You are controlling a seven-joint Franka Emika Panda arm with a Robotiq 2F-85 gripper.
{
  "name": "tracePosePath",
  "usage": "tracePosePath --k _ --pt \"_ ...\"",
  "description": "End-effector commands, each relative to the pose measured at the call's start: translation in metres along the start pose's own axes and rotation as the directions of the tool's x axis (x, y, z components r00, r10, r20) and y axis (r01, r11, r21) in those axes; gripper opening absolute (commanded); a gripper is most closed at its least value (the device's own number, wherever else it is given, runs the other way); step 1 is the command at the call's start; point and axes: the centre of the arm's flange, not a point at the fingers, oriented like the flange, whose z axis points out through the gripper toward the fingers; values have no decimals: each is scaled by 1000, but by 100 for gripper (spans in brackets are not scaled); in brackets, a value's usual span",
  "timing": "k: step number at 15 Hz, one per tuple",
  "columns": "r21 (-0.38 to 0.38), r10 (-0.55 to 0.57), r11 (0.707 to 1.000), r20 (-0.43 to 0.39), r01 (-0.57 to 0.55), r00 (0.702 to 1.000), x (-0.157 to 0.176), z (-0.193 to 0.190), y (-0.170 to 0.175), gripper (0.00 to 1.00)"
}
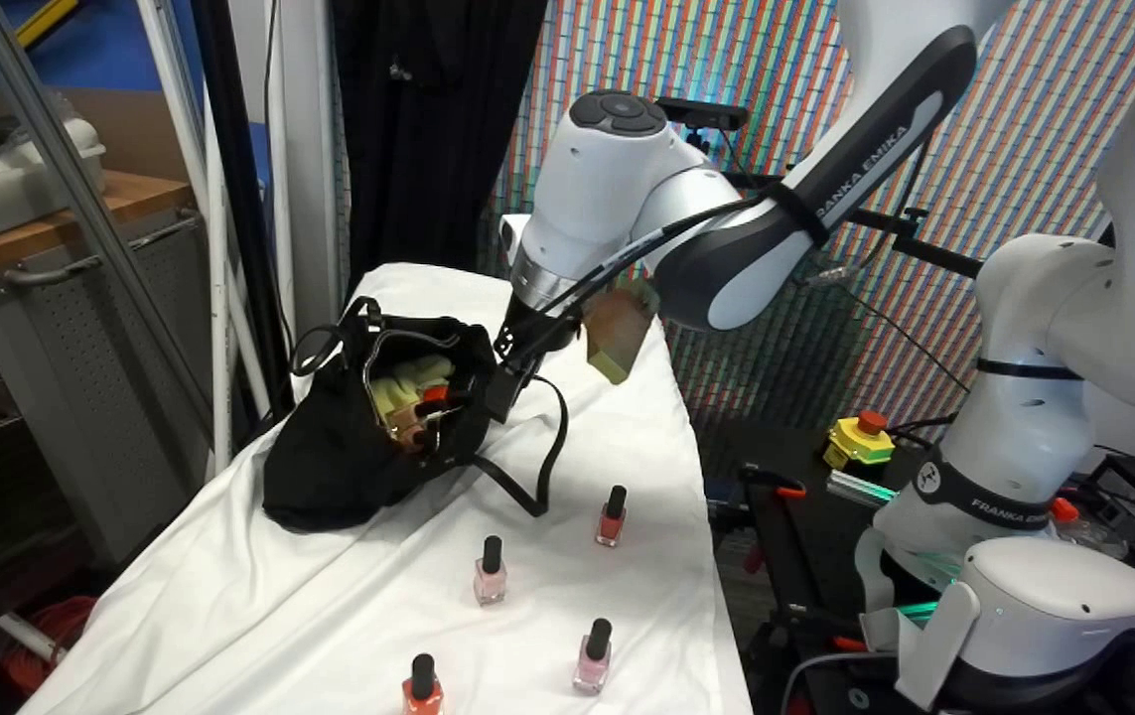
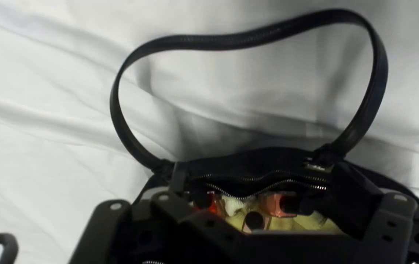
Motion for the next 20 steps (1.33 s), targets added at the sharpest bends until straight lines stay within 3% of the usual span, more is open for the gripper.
tracePosePath --k 1,9,20 --pt "40 -35 999 44 33 998 -45 -35 15 100" --pt "98 -112 990 149 98 982 -99 -35 -13 100" --pt "140 -159 982 228 129 961 -119 0 -38 100"
